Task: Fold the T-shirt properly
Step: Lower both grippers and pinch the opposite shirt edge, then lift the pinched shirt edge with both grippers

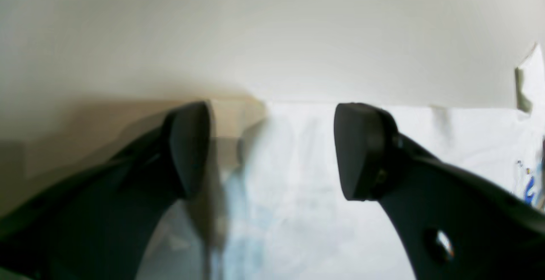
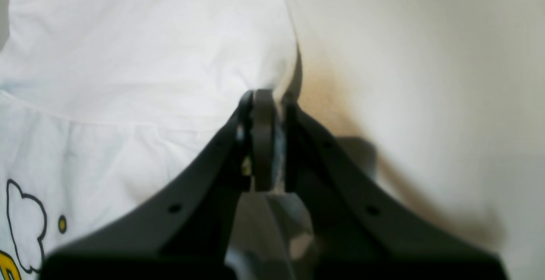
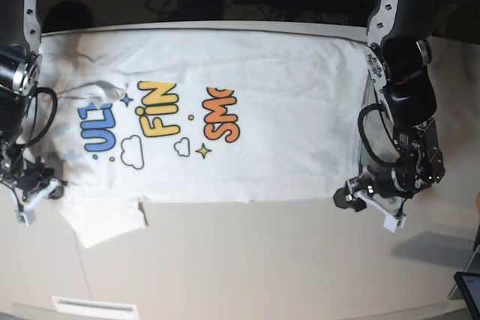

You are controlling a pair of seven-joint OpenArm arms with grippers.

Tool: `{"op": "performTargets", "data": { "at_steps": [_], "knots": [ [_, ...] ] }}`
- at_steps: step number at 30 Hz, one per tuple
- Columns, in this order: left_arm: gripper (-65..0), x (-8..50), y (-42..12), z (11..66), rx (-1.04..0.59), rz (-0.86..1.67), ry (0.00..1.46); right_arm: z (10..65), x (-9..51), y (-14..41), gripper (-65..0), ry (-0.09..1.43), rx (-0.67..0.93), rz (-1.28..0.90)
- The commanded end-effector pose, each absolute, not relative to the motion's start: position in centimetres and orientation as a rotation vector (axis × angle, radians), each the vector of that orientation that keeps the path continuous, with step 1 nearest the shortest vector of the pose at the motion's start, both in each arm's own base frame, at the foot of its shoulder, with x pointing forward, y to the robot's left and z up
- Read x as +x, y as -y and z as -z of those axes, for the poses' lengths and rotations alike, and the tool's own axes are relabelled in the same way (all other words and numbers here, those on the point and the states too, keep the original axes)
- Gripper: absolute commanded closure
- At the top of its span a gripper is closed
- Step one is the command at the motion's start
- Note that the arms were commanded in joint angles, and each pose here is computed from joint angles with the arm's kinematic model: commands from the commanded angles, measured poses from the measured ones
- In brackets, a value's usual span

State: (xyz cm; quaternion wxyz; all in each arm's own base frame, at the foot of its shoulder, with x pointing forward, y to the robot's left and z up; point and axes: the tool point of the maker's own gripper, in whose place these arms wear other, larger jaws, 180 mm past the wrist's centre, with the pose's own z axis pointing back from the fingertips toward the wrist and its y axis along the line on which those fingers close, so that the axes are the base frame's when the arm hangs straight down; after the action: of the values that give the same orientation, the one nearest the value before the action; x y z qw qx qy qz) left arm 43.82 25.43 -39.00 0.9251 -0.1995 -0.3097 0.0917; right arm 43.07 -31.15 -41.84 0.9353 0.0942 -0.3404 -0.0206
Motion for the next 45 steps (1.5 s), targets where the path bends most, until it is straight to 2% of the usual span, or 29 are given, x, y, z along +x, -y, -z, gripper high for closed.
{"op": "performTargets", "data": {
  "at_steps": [1,6,15,27,29,30,31,33,34,35,40,45],
  "knots": [
    [-45.0,44.4,-27.4,37.5,-0.363,-0.191,0.66,41.7,42.8,31.8,-0.3,0.661,0.164,0.021],
    [-45.0,44.0,-28.9,37.3,-0.335,-0.198,0.662,41.7,42.8,31.8,-0.3,0.661,0.164,0.021],
    [-45.0,44.4,-28.5,37.0,-0.337,-0.187,0.674,41.7,42.8,31.8,-0.3,0.66,0.164,0.021],
    [-44.7,45.3,-23.8,37.8,-0.413,-0.159,0.662,41.7,42.8,31.9,-0.3,0.66,0.162,0.022],
    [-40.1,45.2,-23.7,37.9,-0.415,-0.159,0.661,41.7,42.7,32.1,-0.3,0.658,0.159,0.023],
    [-34.8,45.3,-23.5,37.9,-0.418,-0.158,0.66,41.7,42.7,32.1,-0.3,0.658,0.159,0.023],
    [-28.6,45.3,-23.5,37.9,-0.418,-0.158,0.66,41.9,42.5,32.1,-0.3,0.654,0.159,0.023],
    [-9.7,45.2,-23.5,38.0,-0.417,-0.158,0.659,42.1,42.3,32.1,-0.3,0.649,0.159,0.024],
    [-2.9,45.2,-23.5,38.0,-0.417,-0.159,0.659,42.2,42.2,32.1,-0.3,0.648,0.159,0.024],
    [0.0,45.1,-23.6,38.1,-0.417,-0.16,0.659,42.2,42.2,32.1,-0.3,0.648,0.159,0.024],
    [0.0,45.1,-23.7,37.9,-0.412,-0.158,0.664,42.0,42.5,31.9,-0.1,0.66,0.16,0.021],
    [0.0,45.8,-24.1,36.4,-0.391,-0.136,0.706,41.2,43.6,32.0,-0.1,0.736,0.162,0.027]
  ]
}}
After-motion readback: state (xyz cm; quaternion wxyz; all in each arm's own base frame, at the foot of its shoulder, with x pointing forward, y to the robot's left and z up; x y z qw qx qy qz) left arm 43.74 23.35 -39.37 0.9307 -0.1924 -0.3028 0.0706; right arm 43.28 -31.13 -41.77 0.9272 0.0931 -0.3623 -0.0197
